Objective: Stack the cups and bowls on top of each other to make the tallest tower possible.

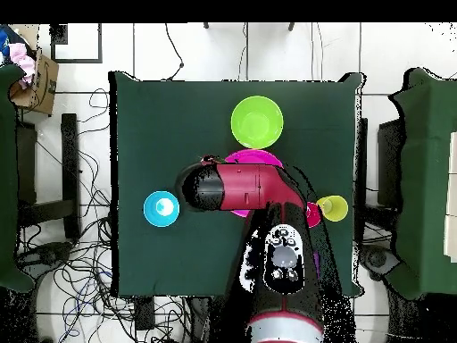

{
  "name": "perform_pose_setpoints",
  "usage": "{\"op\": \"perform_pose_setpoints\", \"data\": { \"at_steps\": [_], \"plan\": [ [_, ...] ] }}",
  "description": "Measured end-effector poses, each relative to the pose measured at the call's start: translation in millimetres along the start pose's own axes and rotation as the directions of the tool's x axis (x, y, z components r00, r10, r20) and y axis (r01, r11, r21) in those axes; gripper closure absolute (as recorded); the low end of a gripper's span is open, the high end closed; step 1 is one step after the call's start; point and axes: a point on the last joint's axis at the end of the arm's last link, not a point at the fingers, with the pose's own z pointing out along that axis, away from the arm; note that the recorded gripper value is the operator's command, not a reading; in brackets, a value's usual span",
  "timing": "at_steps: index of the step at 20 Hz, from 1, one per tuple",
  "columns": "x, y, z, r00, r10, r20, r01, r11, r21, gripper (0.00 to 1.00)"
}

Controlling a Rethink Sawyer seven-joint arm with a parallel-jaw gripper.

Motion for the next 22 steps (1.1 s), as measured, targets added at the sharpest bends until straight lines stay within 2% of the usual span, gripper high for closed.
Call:
{"op": "perform_pose_setpoints", "data": {
  "at_steps": [8, 15, 19, 22],
  "plan": [
    [-5.8, 4, -47, 0.9998, 0.015, 0.010, -0.015, 0.9997, -0.018, 0.00],
    [-4.9, 12, -74, 0.9998, 0.019, 0.009, -0.019, 0.9995, -0.027, 0.00],
    [9.3, 33, -83, 1.0000, -0.001, 0.006, 0.002, 0.9991, -0.042, 0.00],
    [35.0, 61, -85, 0.9990, -0.045, -0.005, 0.045, 0.9977, -0.050, 0.00]
  ]
}}
